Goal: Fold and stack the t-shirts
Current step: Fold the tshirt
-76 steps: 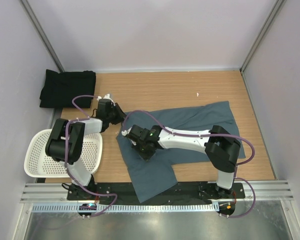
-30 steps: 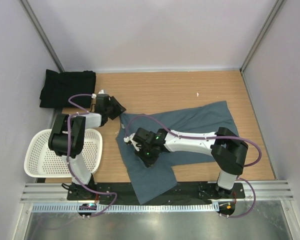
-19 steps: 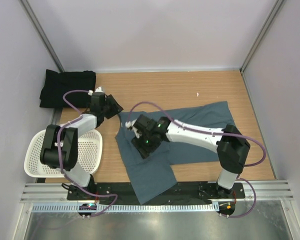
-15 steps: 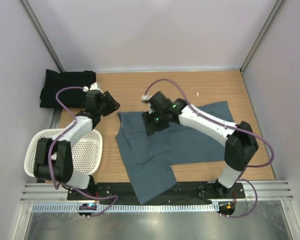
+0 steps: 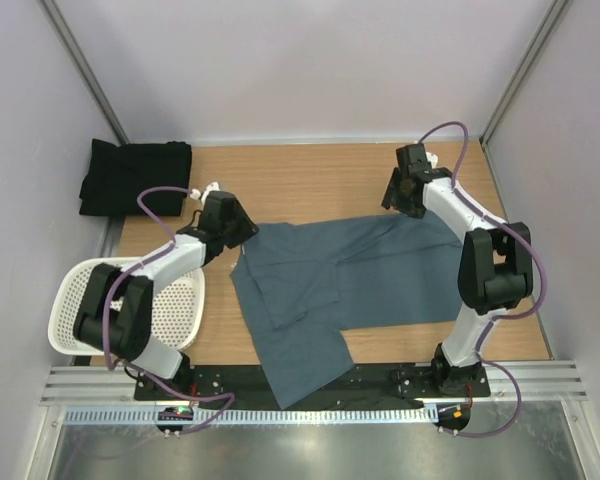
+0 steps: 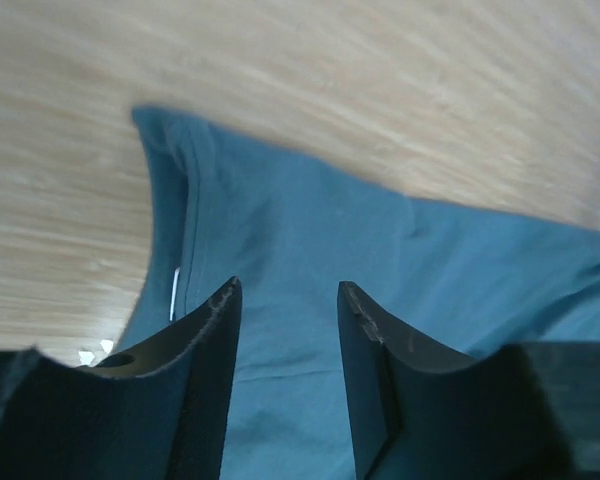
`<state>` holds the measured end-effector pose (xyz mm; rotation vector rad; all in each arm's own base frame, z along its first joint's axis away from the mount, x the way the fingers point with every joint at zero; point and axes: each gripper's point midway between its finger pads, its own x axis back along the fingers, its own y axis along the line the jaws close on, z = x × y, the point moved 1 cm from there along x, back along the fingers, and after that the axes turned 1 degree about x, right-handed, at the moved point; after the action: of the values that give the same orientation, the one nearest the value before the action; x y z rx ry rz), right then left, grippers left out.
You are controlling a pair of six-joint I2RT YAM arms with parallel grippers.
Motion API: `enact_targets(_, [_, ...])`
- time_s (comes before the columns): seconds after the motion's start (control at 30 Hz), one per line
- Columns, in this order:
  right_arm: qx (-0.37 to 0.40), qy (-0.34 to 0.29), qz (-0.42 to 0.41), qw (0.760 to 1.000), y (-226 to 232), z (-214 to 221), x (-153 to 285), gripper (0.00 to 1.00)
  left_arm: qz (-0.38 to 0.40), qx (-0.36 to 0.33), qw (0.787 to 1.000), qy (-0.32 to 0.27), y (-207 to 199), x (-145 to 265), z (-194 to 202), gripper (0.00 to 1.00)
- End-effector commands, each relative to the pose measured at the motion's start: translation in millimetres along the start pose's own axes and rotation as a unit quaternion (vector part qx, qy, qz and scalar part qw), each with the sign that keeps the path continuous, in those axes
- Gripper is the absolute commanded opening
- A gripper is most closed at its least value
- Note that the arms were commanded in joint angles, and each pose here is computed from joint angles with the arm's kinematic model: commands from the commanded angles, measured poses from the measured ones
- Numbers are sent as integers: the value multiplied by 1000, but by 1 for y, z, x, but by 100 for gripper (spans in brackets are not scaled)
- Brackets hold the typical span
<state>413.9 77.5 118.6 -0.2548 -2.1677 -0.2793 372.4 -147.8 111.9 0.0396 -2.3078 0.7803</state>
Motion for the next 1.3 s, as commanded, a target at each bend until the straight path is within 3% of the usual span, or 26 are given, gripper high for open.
enact_targets(0.0, [-15,-35,29,999,-18,-18,-28,62,-37,36,999,7,10,-19,13,43])
enact_targets(0.43, [-68,16,107,992,-104,20,-61,62,-171,65,983,33,62,-60,42,38])
enact_targets(0.73, [-99,14,176,979,-162,28,-42,63,-237,46,970,24,79,-66,31,38])
enact_targets(0.9, [-96,-4,110,989,-144,12,-25,64,-220,11,975,24,65,-83,13,38])
enact_targets(1.0, [-89,-46,70,993,-130,-16,-7,65,-225,-4,974,19,63,-88,0,38])
enact_targets(1.1, [-90,-68,67,991,-127,-35,2,66,-229,-5,973,16,70,-90,-13,38])
enact_targets(1.27, [-85,-48,68,993,-126,-35,-19,66,-188,-15,982,27,61,-93,-32,38])
